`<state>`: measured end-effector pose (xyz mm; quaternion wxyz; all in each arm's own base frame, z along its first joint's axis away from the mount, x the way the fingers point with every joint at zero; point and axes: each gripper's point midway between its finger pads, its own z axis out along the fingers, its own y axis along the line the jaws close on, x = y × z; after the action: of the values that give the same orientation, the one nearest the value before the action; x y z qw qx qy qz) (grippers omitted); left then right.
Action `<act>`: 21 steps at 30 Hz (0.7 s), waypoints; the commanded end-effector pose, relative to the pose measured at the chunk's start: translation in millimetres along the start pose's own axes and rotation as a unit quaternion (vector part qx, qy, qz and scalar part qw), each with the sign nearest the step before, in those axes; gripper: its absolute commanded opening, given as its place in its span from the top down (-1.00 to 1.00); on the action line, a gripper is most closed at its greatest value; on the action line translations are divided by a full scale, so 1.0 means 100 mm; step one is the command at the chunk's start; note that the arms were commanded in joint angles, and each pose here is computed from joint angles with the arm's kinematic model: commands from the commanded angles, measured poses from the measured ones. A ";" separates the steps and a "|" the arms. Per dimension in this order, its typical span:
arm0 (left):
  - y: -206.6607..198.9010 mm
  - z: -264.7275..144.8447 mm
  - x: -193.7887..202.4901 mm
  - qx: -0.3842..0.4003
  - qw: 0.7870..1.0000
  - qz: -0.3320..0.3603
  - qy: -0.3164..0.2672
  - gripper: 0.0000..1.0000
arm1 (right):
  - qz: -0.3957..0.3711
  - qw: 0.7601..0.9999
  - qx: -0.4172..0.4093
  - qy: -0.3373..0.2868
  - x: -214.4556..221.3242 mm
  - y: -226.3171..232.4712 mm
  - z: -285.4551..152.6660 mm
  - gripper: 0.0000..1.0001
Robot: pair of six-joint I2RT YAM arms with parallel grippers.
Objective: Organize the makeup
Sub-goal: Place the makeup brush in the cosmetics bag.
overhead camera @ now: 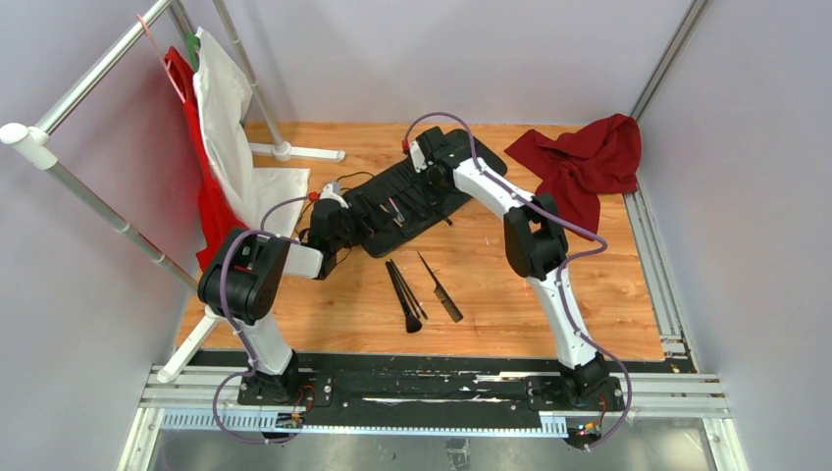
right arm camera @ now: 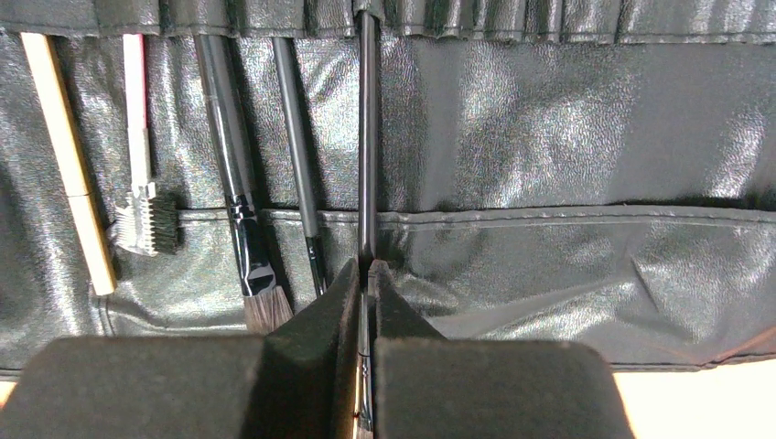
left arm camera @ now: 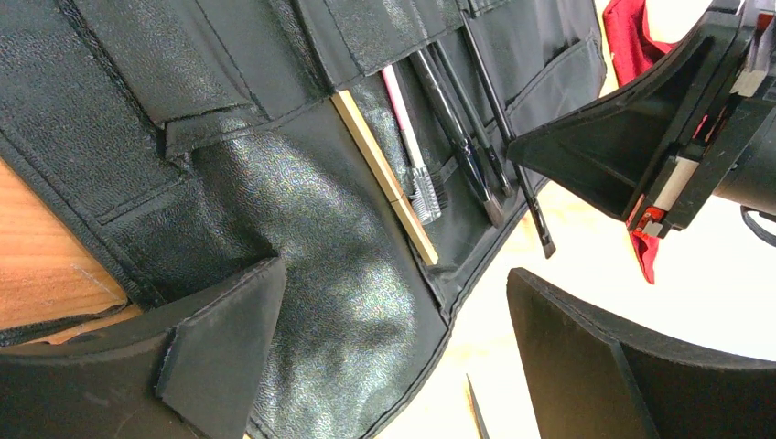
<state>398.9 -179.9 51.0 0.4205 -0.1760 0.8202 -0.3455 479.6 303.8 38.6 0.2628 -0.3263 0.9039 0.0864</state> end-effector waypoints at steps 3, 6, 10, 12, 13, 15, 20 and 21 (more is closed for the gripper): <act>0.25 0.01 0.30 -0.040 0.998 -0.011 0.049 -0.96 | -0.008 1.000 -0.001 -0.013 -0.15 -0.05 -0.06 0.99; 0.26 0.00 0.31 -0.042 0.998 -0.010 0.049 -0.96 | -0.010 1.000 -0.004 -0.016 -0.18 -0.05 -0.04 0.99; 0.26 0.00 0.30 -0.042 0.998 -0.009 0.048 -0.96 | -0.014 1.000 -0.008 -0.020 -0.22 -0.04 -0.01 0.99; 0.25 0.00 0.29 -0.041 0.998 -0.009 0.047 -0.96 | -0.014 1.000 -0.011 -0.020 -0.23 -0.03 0.02 0.99; 0.25 0.00 0.30 -0.041 0.998 -0.010 0.047 -0.96 | -0.014 1.000 -0.012 -0.020 -0.22 -0.03 0.04 0.99; 0.25 0.00 0.29 -0.041 0.998 -0.009 0.047 -0.96 | -0.015 1.000 -0.015 -0.019 -0.22 -0.03 0.07 0.99; 0.26 0.00 0.30 -0.042 0.998 -0.009 0.048 -0.96 | -0.020 0.999 -0.017 -0.020 -0.21 -0.02 0.13 0.99; 0.25 0.00 0.30 -0.041 0.998 -0.009 0.047 -0.96 | -0.020 0.999 -0.017 -0.021 -0.22 -0.02 0.13 0.99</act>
<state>400.1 -180.6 51.2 0.4215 -0.1754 0.8191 -0.3473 493.2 316.6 37.0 0.2708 -0.3410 0.8949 0.0977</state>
